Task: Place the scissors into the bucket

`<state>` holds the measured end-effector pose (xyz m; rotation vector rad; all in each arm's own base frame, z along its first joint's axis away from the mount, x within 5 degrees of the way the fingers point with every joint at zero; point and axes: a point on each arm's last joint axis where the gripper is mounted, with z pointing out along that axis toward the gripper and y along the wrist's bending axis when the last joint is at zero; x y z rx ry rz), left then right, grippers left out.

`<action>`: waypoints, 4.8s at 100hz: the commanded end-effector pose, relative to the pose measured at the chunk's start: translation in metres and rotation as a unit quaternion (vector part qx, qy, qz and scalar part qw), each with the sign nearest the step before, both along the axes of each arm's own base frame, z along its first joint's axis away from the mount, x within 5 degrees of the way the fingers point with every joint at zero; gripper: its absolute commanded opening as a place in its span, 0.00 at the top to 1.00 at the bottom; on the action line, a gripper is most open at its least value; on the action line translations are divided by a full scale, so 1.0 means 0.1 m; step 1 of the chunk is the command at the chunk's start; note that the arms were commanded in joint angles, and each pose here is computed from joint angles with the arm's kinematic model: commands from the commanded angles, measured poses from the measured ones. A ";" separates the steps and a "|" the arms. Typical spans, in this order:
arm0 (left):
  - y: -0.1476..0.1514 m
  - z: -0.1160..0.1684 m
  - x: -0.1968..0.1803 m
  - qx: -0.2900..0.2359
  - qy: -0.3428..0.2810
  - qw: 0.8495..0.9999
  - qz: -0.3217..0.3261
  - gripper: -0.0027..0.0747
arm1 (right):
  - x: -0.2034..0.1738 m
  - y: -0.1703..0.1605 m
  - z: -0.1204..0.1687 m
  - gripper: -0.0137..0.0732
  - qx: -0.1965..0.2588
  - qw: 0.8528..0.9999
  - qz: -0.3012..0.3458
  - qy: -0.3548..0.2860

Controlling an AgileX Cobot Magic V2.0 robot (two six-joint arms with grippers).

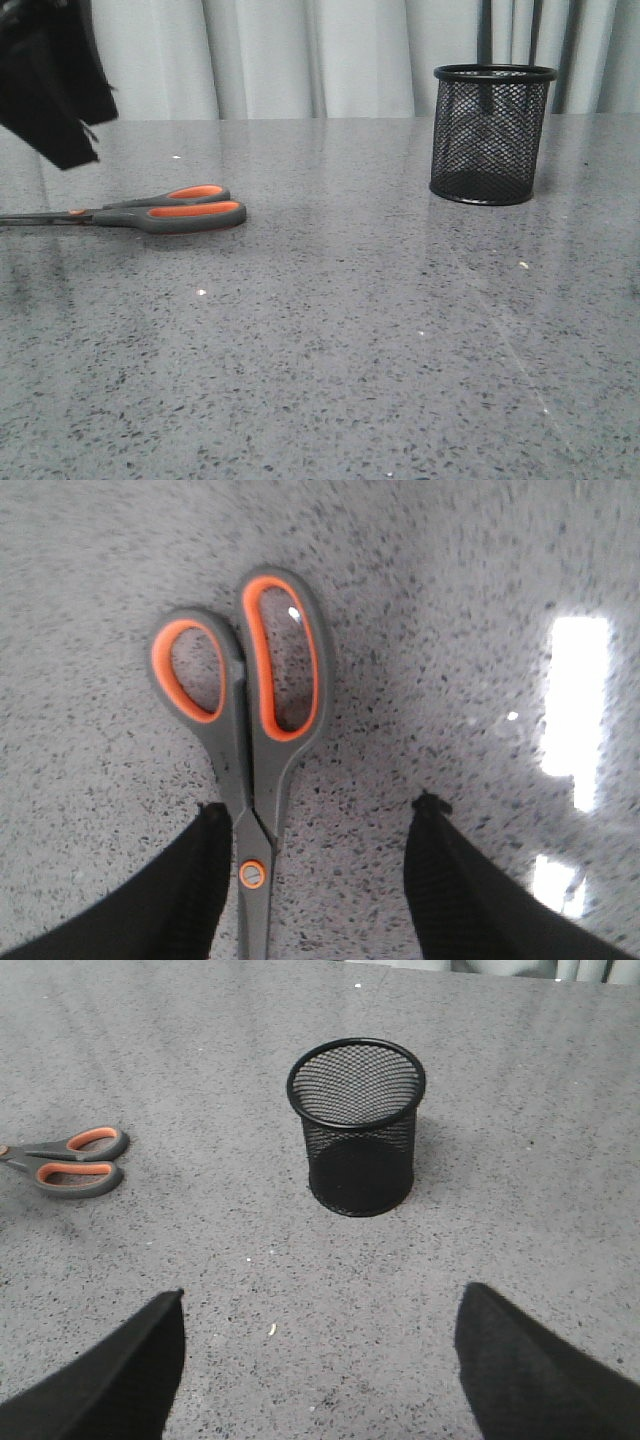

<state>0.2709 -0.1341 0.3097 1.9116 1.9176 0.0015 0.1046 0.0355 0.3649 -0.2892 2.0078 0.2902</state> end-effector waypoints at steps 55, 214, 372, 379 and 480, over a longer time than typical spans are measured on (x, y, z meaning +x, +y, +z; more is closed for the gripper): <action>-0.20 0.02 0.42 -0.028 -0.092 0.995 -0.001 0.67 | 0.02 0.04 0.16 0.26 0.009 0.999 0.014 -0.047; -0.15 -0.29 0.62 0.026 0.038 0.999 -0.001 0.44 | 0.01 0.06 0.13 0.26 0.008 0.999 0.027 -0.035; -0.05 -0.20 0.55 -0.044 0.102 0.993 0.028 0.96 | -0.01 0.08 0.09 0.26 0.013 0.999 0.034 -0.015; -0.04 -0.11 0.52 -0.049 0.087 0.995 0.028 0.96 | -0.01 0.08 0.09 0.26 0.013 0.999 0.034 -0.015; -0.44 1.35 -0.78 -0.219 -0.182 0.952 -0.112 0.96 | 0.27 0.62 0.54 0.25 0.228 0.929 0.268 -0.111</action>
